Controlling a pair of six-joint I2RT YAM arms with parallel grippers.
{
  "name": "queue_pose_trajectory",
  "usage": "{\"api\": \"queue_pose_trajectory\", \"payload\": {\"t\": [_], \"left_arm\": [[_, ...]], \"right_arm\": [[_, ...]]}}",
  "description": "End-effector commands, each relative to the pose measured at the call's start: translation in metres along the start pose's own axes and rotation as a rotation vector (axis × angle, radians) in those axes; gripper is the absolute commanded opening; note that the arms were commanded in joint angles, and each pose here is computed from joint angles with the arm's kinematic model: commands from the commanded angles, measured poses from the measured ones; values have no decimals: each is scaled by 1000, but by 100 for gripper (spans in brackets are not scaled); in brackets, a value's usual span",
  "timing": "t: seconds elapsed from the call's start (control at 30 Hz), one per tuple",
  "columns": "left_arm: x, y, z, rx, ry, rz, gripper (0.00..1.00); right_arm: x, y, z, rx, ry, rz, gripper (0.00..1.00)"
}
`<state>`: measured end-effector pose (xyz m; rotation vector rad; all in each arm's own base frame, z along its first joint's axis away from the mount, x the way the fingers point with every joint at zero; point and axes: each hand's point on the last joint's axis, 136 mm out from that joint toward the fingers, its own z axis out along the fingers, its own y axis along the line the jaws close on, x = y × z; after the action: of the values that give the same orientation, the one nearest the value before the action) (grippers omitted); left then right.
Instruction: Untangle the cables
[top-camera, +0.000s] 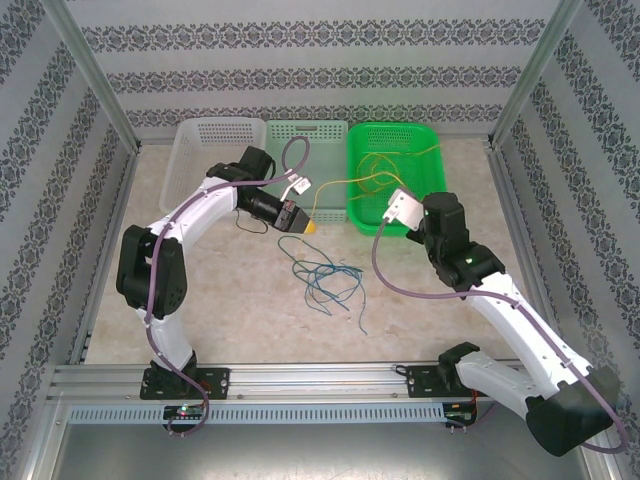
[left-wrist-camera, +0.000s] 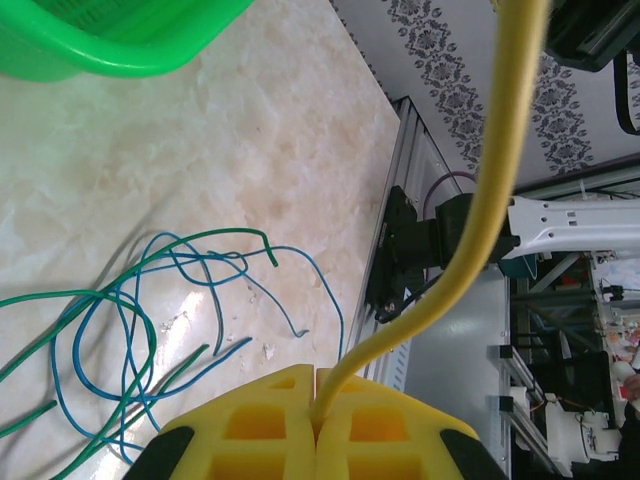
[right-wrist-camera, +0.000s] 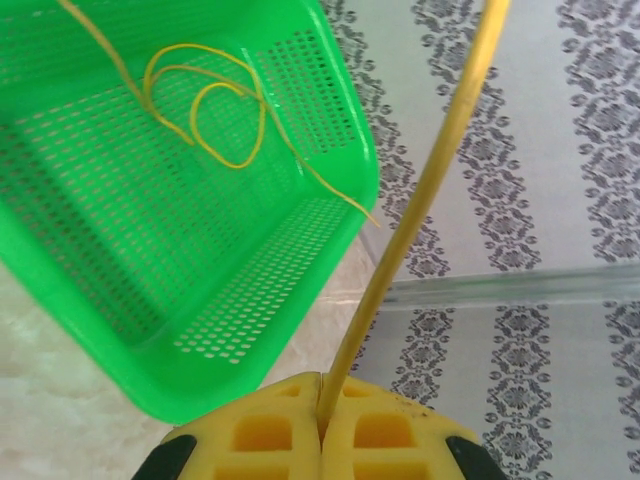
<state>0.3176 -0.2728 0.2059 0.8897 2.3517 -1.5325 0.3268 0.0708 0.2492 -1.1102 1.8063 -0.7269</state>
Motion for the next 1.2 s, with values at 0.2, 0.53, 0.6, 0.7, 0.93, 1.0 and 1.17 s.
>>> {"api": "queue_pose_trajectory", "payload": {"t": [0.2,0.53,0.6,0.7,0.93,1.0,1.17], "left_arm": [[-34,-7,-37,-108,-134,104,11],[-48,22,-72,-421,-161,67,25],[-45,29,-77,-456,-167,50,24],[-45,36,-83,-488,-192,24,22],[-39,49,-95,-602,-201,21,27],[-42,45,-93,-579,-226,34,29],[-46,45,-87,-531,-258,16,33]], "right_arm": [[-19,-11,-2,-148,-29,372,0],[-81,-9,14,-428,-68,592,0],[-85,-12,16,-500,-47,673,0],[-97,-8,16,-541,-57,653,0],[-75,-8,31,-443,53,636,0],[-63,-16,42,-410,102,727,0],[-55,-31,62,-384,129,895,0]]}}
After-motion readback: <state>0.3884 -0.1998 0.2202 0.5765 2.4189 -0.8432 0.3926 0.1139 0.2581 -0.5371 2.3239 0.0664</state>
